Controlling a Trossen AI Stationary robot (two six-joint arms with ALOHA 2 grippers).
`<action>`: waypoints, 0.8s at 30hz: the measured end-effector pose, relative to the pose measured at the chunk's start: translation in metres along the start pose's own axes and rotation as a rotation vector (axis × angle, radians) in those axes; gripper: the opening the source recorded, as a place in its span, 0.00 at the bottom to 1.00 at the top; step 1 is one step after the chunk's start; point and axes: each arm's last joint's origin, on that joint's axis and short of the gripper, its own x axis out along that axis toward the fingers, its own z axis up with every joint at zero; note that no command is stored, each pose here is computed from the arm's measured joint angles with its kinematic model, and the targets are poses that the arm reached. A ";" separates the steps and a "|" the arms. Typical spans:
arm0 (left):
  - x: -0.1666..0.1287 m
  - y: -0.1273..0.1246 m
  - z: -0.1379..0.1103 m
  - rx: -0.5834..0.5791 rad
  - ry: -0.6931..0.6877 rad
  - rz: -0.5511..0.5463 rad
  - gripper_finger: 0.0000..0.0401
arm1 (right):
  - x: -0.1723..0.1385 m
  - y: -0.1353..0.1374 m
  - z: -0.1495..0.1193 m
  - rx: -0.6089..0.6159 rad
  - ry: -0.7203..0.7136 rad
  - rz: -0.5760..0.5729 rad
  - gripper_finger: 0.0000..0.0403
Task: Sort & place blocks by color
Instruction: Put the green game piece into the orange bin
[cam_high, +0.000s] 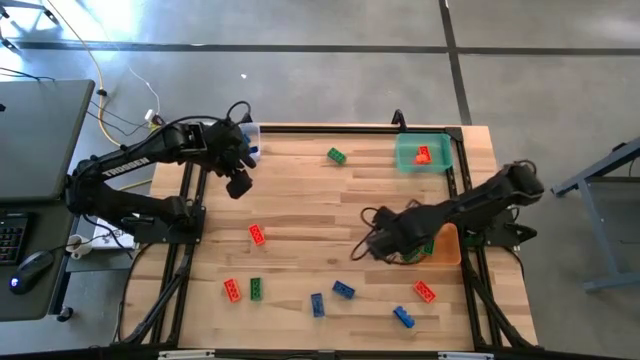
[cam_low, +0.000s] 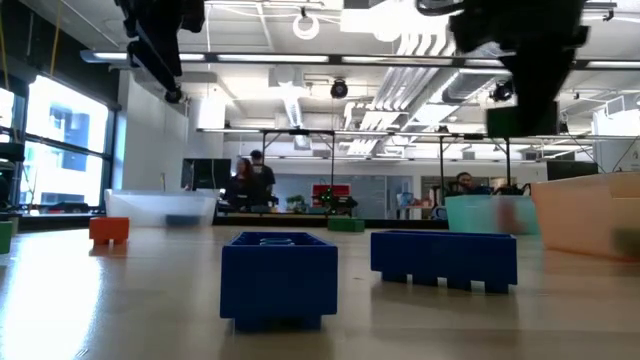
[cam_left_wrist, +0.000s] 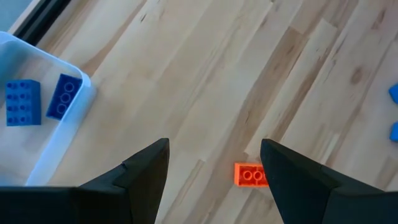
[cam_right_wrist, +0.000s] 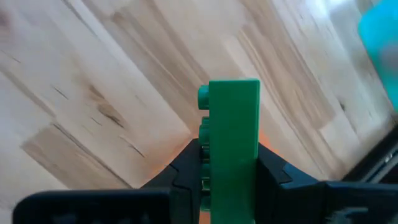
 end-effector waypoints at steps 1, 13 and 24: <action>0.000 0.000 0.000 -0.006 0.000 -0.001 0.60 | 0.000 -0.006 -0.006 0.013 -0.006 0.010 0.17; 0.000 -0.011 -0.003 -0.126 0.008 -0.019 0.60 | 0.016 -0.057 -0.056 0.191 -0.047 0.229 0.17; 0.000 -0.031 -0.009 -0.303 0.010 -0.012 0.60 | 0.047 -0.063 -0.076 0.129 0.110 0.359 0.17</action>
